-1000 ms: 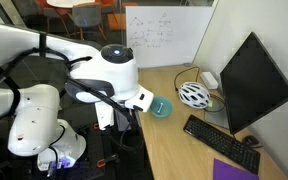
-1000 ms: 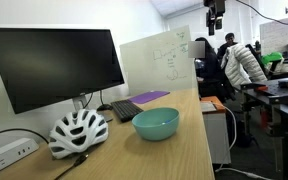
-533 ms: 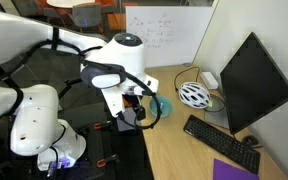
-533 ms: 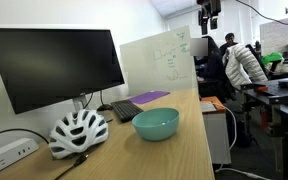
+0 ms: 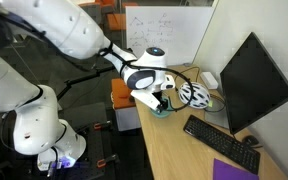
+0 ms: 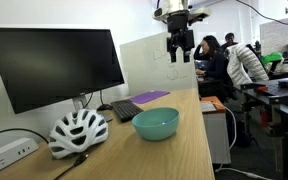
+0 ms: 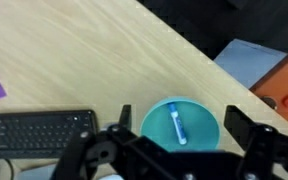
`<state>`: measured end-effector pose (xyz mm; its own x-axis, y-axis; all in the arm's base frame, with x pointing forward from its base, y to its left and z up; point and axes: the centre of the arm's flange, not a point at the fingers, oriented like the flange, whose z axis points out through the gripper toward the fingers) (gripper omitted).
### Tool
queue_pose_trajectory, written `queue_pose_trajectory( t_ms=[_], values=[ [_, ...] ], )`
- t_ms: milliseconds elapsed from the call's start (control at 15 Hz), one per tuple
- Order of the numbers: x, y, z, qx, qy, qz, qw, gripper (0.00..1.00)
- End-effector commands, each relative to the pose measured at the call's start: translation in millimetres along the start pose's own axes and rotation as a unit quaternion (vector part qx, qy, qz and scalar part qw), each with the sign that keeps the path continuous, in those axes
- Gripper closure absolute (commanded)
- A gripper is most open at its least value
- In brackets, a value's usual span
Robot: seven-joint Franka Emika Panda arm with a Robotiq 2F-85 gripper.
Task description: Take the marker out of the bowl and put it on the desk
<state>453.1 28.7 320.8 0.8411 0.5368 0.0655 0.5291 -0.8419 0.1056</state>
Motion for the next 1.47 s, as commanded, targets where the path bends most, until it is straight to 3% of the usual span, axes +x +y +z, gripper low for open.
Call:
queue_pose_trajectory(
  t_ms=[0, 267, 333, 800, 1067, 1133, 1200, 1333, 1400],
  values=[
    [56, 7, 57, -0.003, 0.001, -0.069, 0.9976, 0.0],
    [93, -17, 99, 0.007, -0.007, -0.101, 0.9948, 0.0],
    [77, -20, 93, 0.013, -0.009, -0.09, 0.9958, 0.0],
    [81, -19, 98, 0.016, -0.009, -0.089, 0.9959, 0.0],
    [98, -38, 122, 0.018, -0.015, -0.13, 0.9913, 0.0],
    [107, -44, 131, 0.009, -0.021, -0.141, 0.9897, 0.03],
    [115, -51, 139, 0.02, -0.025, -0.162, 0.9863, 0.26],
    [132, -56, 152, 0.006, -0.03, -0.174, 0.9843, 0.31],
    [139, -54, 159, 0.005, -0.03, -0.179, 0.9833, 0.38]
  ],
)
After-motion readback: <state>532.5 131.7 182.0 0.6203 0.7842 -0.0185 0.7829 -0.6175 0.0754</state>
